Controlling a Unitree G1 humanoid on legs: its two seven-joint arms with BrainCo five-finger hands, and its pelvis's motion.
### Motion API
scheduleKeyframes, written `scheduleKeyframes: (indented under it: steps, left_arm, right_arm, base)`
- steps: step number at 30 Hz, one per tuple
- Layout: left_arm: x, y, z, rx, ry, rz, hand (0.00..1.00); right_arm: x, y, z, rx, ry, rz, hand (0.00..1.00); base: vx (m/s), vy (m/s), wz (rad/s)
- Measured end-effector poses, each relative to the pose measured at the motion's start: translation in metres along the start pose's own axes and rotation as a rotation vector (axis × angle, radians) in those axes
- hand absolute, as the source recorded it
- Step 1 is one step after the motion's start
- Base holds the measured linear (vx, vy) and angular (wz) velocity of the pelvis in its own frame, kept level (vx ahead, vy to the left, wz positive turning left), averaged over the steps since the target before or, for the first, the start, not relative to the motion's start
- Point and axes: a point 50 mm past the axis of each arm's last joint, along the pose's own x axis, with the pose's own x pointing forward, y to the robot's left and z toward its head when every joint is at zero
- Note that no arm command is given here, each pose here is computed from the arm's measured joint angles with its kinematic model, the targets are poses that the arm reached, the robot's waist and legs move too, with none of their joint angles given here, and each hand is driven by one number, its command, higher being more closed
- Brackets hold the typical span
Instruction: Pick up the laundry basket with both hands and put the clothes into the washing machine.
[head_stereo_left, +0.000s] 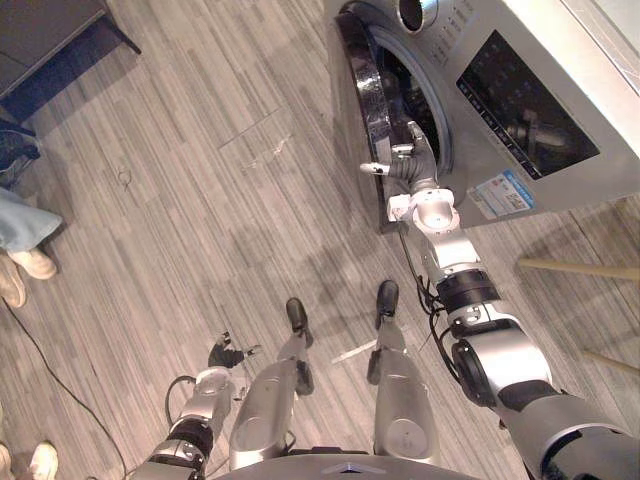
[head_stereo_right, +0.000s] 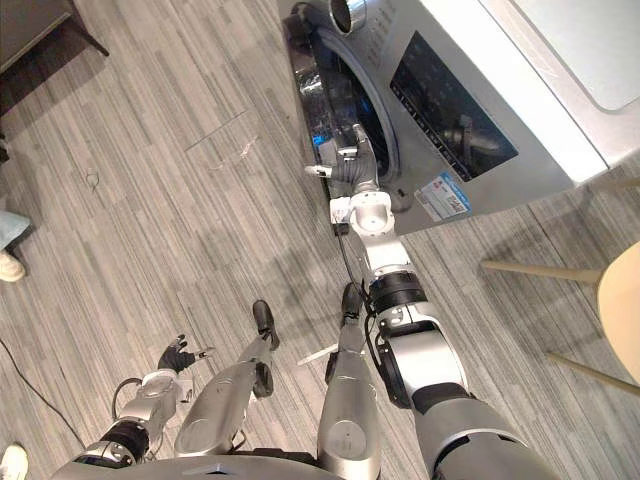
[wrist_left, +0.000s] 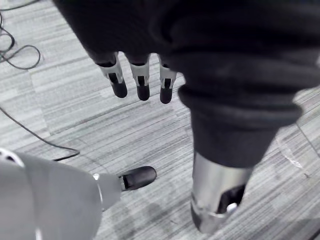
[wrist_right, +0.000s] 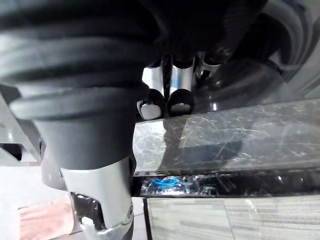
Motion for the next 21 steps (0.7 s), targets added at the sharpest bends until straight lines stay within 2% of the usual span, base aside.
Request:
scheduleKeyframes:
  steps: [3,6,8,11,13,16,21]
  left_arm:
    - [0.000,0.000,-0.003,0.001,0.013,0.000,0.00]
    - [-0.002,0.004,-0.011,-0.004,0.038,0.012,0.00]
    - [-0.003,0.006,-0.015,-0.019,0.058,0.024,0.00]
    - [-0.002,0.012,-0.014,-0.051,0.057,0.051,0.00]
    - [-0.001,0.017,-0.013,-0.060,0.056,0.071,0.00]
    - [-0.001,0.021,-0.011,-0.045,0.052,0.090,0.00]
    - [0.000,0.025,-0.009,-0.030,0.044,0.104,0.00]
  right_arm:
    - [-0.006,0.006,-0.008,-0.014,0.021,0.026,0.00]
    - [-0.031,0.031,-0.030,-0.036,0.065,0.148,0.00]
    - [-0.054,0.055,-0.054,-0.046,0.139,0.286,0.00]
    - [-0.080,0.091,-0.070,0.024,0.202,0.430,0.00]
    - [-0.084,0.102,-0.067,0.066,0.201,0.467,0.00]
    - [-0.087,0.106,-0.065,0.092,0.188,0.473,0.00]
    - [-0.102,0.086,-0.079,0.146,0.220,0.393,0.00]
  base:
    - [-0.04,-0.004,0.20]
    - [0.00,0.000,0.02]
    - [0.05,0.012,0.05]
    - [0.09,0.007,0.13]
    - [0.07,-0.002,-0.01]
    - [0.10,0.011,-0.10]
    - [0.09,0.010,-0.26]
